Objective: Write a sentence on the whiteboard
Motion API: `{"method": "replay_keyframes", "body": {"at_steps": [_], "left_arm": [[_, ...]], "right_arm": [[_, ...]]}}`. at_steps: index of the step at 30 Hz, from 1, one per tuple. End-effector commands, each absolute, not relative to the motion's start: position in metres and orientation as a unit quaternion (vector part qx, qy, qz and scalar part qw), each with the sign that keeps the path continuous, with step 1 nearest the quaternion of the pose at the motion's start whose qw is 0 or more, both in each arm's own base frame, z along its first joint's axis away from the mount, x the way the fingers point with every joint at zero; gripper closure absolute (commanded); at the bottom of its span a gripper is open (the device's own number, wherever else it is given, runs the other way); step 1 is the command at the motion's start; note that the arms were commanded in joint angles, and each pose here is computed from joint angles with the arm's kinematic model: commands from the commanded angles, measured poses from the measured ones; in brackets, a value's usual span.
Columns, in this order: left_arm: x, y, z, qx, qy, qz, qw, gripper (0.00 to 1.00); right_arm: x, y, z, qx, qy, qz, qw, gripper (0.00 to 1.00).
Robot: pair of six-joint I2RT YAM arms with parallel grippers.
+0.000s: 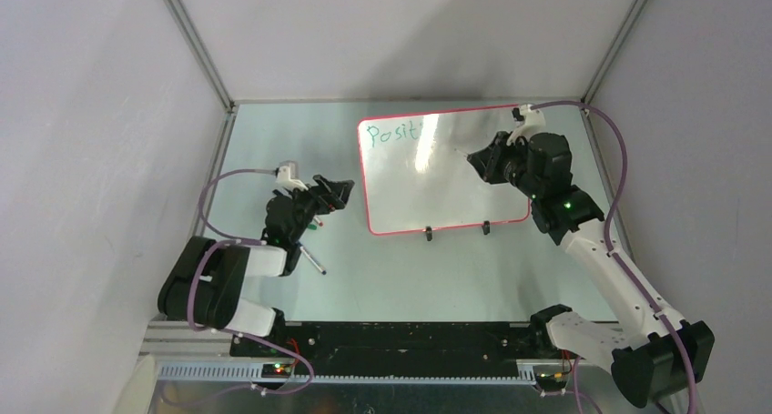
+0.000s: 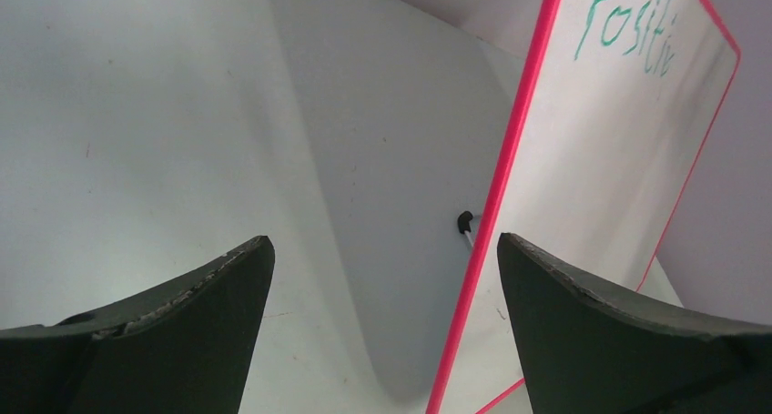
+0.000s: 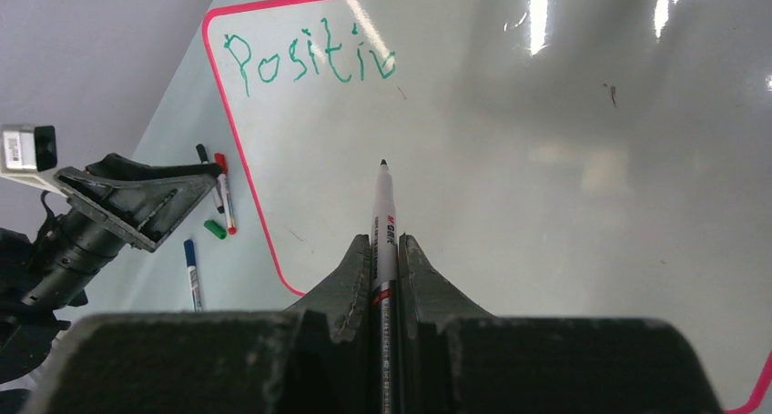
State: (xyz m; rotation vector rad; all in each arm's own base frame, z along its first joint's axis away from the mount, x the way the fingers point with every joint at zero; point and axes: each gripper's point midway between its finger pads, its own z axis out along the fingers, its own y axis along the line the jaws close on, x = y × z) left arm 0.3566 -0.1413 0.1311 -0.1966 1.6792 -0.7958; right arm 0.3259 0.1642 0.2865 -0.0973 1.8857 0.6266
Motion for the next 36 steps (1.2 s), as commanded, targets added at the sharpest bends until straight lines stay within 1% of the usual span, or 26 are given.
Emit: {"method": "replay_keyframes", "body": {"at_steps": [1,6,15,17,19,21,22,23,24,25,28,31,36], "left_arm": [[0.365,-0.152,0.149,-0.068,0.696,-0.367,0.613,0.02],[0.365,-0.156,0.141,-0.077,0.694,-0.383,0.605,0.06],[0.362,-0.171,0.142,-0.058,0.667,-0.424,0.609,0.07],[0.360,-0.176,0.145,-0.045,0.659,-0.437,0.610,0.08],[0.359,-0.179,0.152,-0.022,0.653,-0.444,0.613,0.13],[0.355,-0.180,0.161,0.008,0.646,-0.444,0.621,0.14],[0.353,-0.181,0.157,0.013,0.656,-0.441,0.612,0.14],[0.354,-0.180,0.165,0.026,0.652,-0.432,0.623,0.14],[0.353,-0.180,0.158,0.028,0.667,-0.426,0.611,0.14],[0.354,-0.181,0.163,0.039,0.664,-0.422,0.616,0.14],[0.356,-0.190,0.159,0.057,0.674,-0.433,0.596,0.15],[0.366,-0.200,0.158,0.066,0.679,-0.452,0.575,0.25],[0.376,-0.203,0.151,0.059,0.697,-0.447,0.557,0.34]], "right_arm": [[0.331,0.164,0.307,-0.042,0.771,0.267,0.576,1.00],[0.332,0.159,0.317,-0.039,0.768,0.257,0.585,1.00],[0.343,0.158,0.331,-0.033,0.768,0.265,0.581,1.00],[0.344,0.157,0.332,-0.033,0.768,0.267,0.581,1.00],[0.345,0.155,0.333,-0.032,0.768,0.268,0.581,1.00],[0.345,0.155,0.333,-0.032,0.768,0.270,0.580,1.00],[0.345,0.156,0.333,-0.033,0.767,0.273,0.580,1.00],[0.346,0.157,0.332,-0.034,0.768,0.275,0.578,1.00],[0.346,0.157,0.333,-0.034,0.767,0.277,0.578,1.00],[0.346,0.158,0.332,-0.035,0.767,0.278,0.577,1.00],[0.349,0.159,0.330,-0.035,0.768,0.281,0.574,1.00],[0.350,0.161,0.329,-0.036,0.773,0.280,0.569,1.00],[0.356,0.172,0.328,-0.049,0.783,0.263,0.562,1.00]]}}
